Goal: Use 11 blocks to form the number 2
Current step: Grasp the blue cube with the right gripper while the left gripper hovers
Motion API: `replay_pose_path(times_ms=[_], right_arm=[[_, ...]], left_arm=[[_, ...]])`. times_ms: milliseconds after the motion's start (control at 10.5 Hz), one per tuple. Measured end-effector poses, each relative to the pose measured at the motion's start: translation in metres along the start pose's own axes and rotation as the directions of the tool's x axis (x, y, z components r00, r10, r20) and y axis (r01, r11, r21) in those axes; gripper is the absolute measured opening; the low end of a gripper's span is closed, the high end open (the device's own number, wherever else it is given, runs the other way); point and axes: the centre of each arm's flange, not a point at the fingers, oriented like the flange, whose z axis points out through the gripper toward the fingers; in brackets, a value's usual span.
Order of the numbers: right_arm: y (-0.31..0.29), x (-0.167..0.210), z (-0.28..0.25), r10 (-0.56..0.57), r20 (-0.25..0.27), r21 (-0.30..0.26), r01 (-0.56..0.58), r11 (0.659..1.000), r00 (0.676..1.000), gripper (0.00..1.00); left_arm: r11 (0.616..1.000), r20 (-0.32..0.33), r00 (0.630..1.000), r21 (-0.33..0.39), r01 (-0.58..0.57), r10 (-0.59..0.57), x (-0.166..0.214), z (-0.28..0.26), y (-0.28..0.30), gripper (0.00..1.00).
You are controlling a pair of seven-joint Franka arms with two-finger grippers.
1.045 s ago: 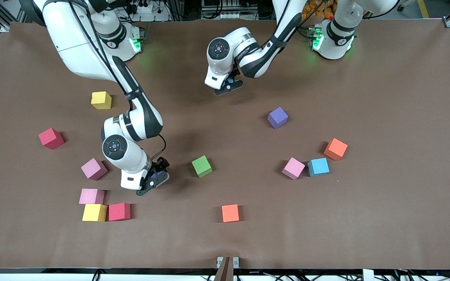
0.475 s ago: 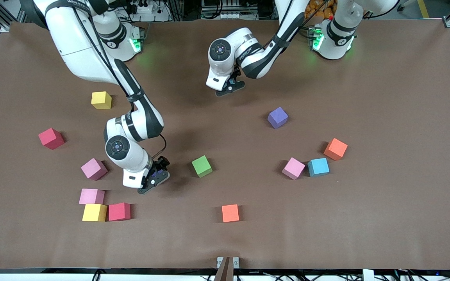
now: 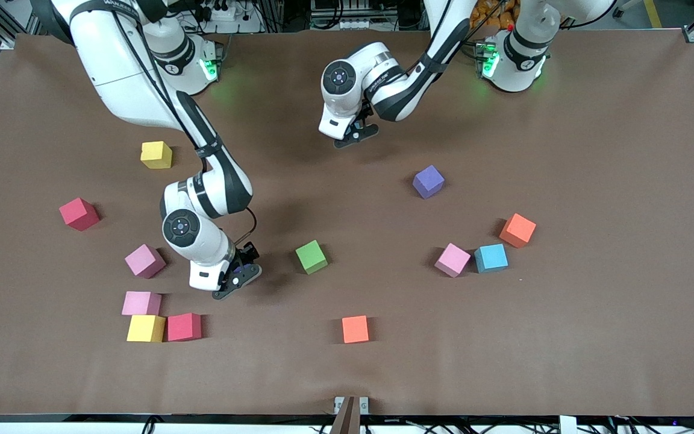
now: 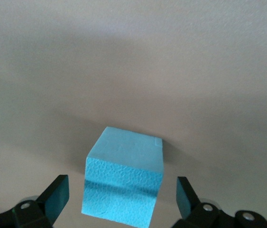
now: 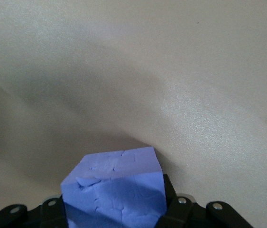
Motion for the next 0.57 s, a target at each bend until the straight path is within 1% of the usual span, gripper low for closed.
replay_pose_path(times_ms=[95, 285, 380, 475, 570], right_arm=[[0.000, 0.000, 0.000, 0.000, -0.001, 0.000, 0.000, 1.000, 1.000, 0.63], [0.002, 0.002, -0.003, 0.002, -0.006, -0.003, -0.002, 1.000, 1.000, 0.61], [0.004, 0.003, -0.005, 0.004, -0.010, -0.005, -0.004, 1.000, 1.000, 0.61], [0.005, 0.004, -0.008, 0.005, -0.014, -0.007, -0.005, 1.000, 1.000, 0.61], [0.005, 0.005, -0.011, 0.006, -0.005, -0.004, -0.006, 1.000, 1.000, 0.61]], left_arm=[[1.000, 0.001, 1.000, 0.006, -0.001, 0.001, -0.001, 0.003, -0.001, 1.00], [1.000, 0.003, 1.000, 0.001, 0.001, -0.001, 0.001, 0.009, 0.000, 0.98], [1.000, 0.002, 1.000, -0.003, -0.003, 0.003, 0.000, 0.013, 0.001, 0.86], [1.000, -0.012, 0.999, 0.002, -0.031, 0.031, -0.001, 0.016, 0.002, 0.69], [0.998, -0.031, 0.998, 0.003, -0.062, 0.062, -0.005, 0.015, 0.003, 0.60]])
